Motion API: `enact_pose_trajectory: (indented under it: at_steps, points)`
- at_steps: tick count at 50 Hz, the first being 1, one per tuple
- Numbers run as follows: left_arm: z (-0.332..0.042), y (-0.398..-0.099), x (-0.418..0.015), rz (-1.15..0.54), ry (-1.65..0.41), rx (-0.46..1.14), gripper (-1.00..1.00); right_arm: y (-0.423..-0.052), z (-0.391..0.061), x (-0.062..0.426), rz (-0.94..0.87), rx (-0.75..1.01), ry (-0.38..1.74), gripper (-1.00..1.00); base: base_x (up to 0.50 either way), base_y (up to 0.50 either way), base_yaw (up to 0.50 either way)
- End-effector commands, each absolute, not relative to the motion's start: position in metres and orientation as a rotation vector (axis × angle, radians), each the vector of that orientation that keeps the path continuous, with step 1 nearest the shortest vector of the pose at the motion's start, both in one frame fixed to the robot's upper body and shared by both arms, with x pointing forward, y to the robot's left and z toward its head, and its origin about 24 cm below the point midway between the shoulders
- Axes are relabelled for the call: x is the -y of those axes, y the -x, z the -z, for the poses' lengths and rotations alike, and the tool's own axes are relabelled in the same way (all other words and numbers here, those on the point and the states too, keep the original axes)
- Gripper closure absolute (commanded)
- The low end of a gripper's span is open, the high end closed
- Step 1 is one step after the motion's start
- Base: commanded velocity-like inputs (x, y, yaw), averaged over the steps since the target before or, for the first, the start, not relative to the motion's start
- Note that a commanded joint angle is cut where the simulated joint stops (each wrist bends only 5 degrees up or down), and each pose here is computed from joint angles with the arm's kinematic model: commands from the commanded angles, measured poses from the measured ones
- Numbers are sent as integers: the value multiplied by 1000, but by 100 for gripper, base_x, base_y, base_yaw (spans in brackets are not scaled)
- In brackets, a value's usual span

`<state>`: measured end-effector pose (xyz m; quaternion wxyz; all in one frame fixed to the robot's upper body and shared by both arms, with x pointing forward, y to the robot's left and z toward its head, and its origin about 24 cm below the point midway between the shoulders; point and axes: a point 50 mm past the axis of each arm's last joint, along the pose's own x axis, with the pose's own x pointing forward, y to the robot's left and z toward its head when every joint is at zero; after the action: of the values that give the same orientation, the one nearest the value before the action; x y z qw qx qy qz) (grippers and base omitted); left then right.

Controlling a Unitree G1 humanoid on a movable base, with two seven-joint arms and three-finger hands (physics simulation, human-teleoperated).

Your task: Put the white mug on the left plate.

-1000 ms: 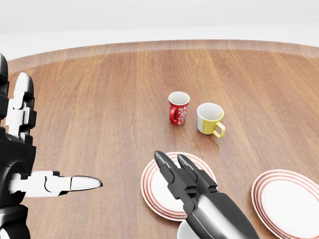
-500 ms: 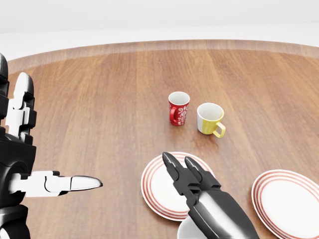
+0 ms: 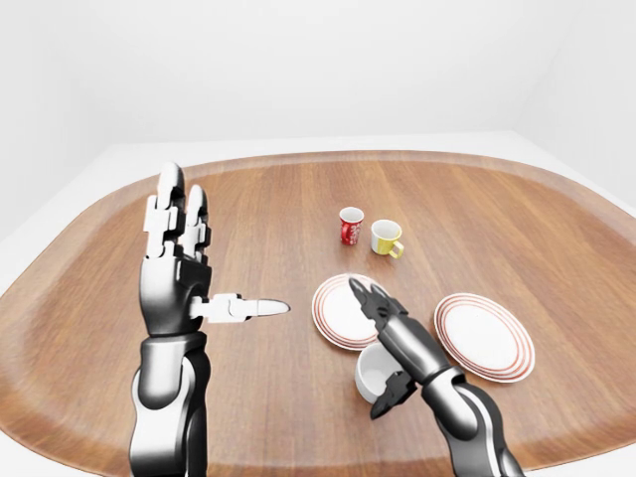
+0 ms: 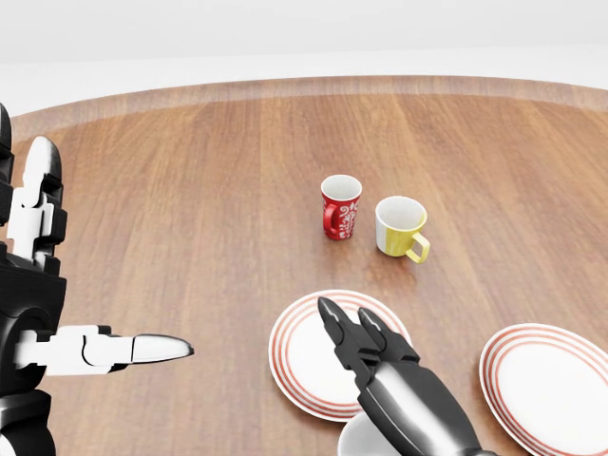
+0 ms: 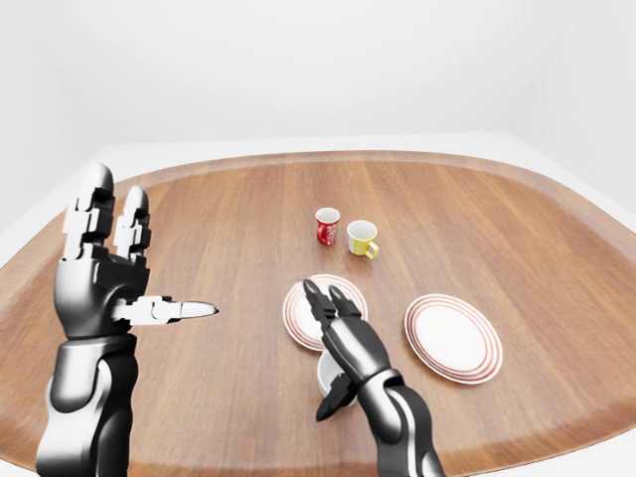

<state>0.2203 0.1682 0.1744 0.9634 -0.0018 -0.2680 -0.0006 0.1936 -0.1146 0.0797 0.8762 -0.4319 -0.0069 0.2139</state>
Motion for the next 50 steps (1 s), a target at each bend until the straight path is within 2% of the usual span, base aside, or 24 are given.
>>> enact_pose_trajectory:
  at_steps: [1, 22, 50]
  points:
    - [-174, -220, -168, 1, 3, 541, -100, -195, -66, 117, -440, -39, 913, -100, 0, 0, 0]
    - [-173, -220, -167, 7, 1, 536, -100, -205, -47, 124, -414, -112, 953, -100, 0, 0, 0]
    - [-173, -220, -168, 6, 1, 535, -100, -218, -47, 115, -456, -107, 1066, -100, 0, 0, 0]
